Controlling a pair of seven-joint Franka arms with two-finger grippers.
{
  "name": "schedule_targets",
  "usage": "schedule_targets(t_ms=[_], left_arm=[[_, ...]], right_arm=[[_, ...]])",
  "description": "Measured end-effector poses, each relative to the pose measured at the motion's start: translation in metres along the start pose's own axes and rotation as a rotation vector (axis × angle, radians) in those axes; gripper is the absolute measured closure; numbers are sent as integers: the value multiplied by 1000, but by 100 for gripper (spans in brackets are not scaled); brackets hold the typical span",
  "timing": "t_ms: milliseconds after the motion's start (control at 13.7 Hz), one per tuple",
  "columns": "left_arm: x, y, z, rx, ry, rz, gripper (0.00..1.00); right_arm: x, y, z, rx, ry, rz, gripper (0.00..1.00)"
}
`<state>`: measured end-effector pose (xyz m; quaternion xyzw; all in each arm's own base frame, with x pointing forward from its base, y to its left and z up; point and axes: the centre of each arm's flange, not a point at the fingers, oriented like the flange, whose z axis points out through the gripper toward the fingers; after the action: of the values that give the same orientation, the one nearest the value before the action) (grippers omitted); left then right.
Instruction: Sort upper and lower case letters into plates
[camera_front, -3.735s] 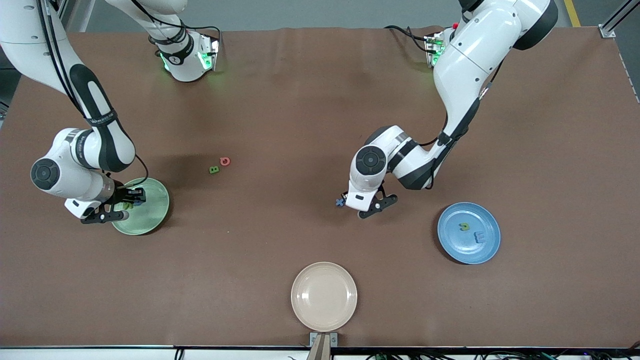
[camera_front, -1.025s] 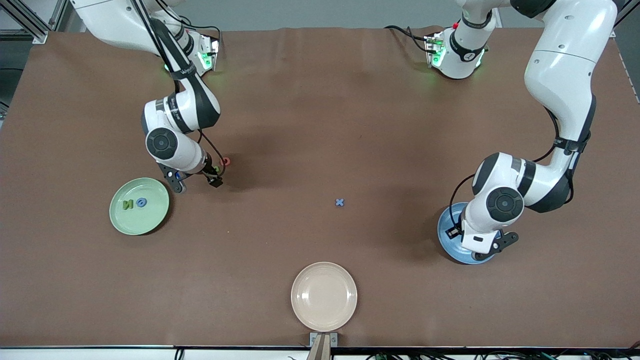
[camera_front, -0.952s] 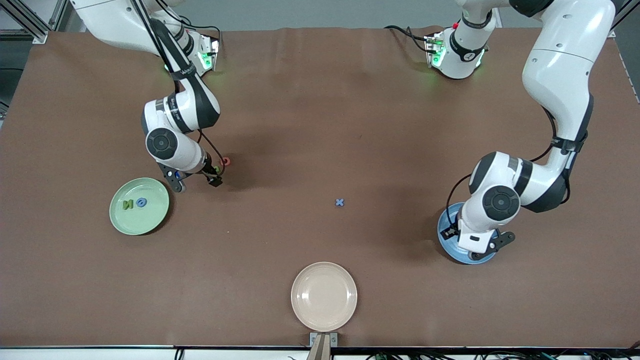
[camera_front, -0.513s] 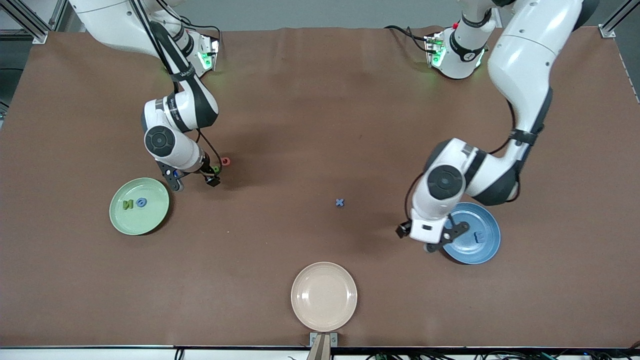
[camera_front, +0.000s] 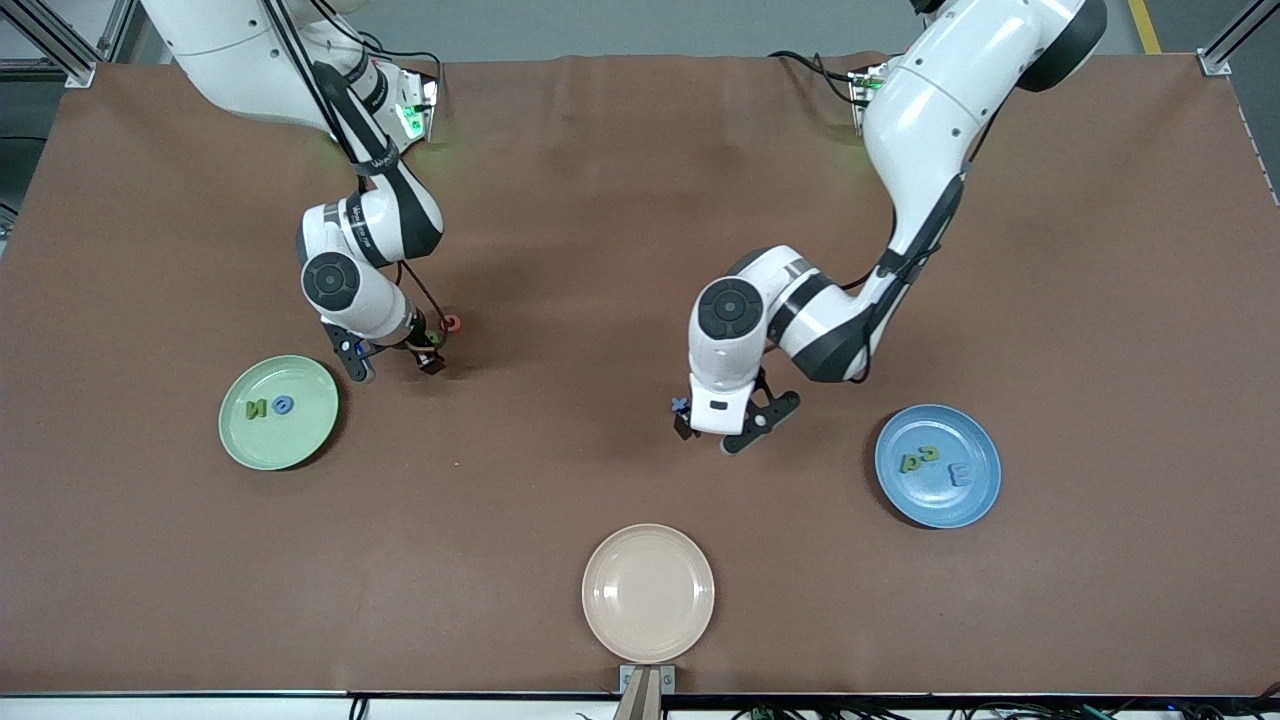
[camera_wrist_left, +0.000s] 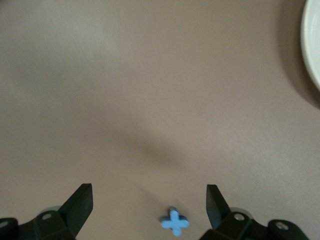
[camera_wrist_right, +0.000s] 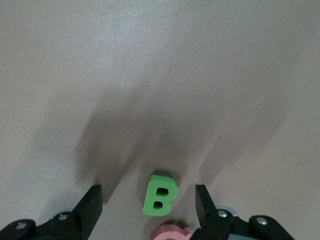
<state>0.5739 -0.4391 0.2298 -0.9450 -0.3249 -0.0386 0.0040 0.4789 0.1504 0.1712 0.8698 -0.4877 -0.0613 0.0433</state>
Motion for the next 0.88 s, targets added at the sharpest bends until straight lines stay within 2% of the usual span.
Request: schedule_targets(t_ms=[73, 146, 293, 439, 659, 879], left_arm=[[-10, 3, 4, 1, -5, -46, 0], [-19, 5, 8, 5, -8, -97, 0], [-30, 6, 15, 14, -12, -181, 0], [-36, 6, 20, 22, -15, -262, 0], [-38, 5, 27, 29, -17, -406, 0], [-40, 8, 27, 16, -47, -469, 0]], right_arm=[[0, -1, -1, 7, 2, -1, 22], [0, -1, -1, 7, 2, -1, 22], [0, -2, -2, 13, 3, -1, 36], [-1, -2, -2, 15, 4, -3, 43], [-1, -2, -2, 15, 4, -3, 44], [-2, -3, -2, 20, 5, -4, 48]])
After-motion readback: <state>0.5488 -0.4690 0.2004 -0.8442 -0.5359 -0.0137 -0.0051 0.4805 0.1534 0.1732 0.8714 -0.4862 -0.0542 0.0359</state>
